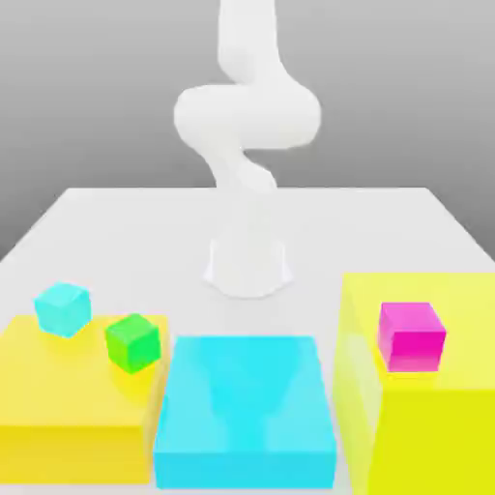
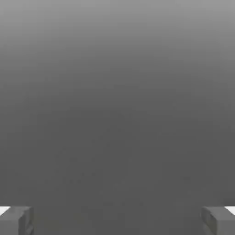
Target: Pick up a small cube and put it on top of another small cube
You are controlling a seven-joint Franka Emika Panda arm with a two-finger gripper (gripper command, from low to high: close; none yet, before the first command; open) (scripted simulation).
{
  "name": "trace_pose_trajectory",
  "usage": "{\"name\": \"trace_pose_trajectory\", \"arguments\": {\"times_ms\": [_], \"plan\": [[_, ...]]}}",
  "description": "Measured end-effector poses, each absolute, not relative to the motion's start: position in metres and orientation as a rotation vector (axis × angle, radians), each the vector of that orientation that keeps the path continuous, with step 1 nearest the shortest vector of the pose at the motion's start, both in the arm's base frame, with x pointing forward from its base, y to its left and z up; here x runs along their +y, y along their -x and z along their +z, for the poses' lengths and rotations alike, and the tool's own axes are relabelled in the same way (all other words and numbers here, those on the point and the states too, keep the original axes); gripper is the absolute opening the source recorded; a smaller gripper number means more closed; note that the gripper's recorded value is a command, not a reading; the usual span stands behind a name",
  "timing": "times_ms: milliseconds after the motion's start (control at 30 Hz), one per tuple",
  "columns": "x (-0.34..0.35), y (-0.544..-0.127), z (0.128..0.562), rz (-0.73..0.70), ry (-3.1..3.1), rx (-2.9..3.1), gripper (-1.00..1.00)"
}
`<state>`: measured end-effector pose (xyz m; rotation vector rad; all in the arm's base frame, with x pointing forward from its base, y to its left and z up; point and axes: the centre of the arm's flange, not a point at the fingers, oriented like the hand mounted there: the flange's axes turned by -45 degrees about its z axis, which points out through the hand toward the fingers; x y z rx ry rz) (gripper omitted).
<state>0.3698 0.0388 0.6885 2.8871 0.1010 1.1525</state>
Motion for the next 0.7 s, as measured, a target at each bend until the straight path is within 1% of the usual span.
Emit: {"name": "trace_pose_trajectory", "arguments": {"times_ms": [100, 200, 300, 367, 467, 567, 700], "plan": [[0.098, -0.4, 0.641, 1.037, -2.897, 0.23, 0.0], [0.157, -0.417, 0.586, 0.925, -2.91, 0.354, 0.0], [0.215, -0.42, 0.527, 0.816, -2.923, 0.485, 0.0], [0.252, -0.414, 0.488, 0.744, -2.932, 0.577, 0.0], [0.304, -0.393, 0.429, 0.636, -2.946, 0.718, 0.0], [0.351, -0.359, 0.375, 0.524, -2.962, 0.862, 0.0], [0.413, -0.278, 0.31, 0.36, -2.976, 1.09, 0.0]]}}
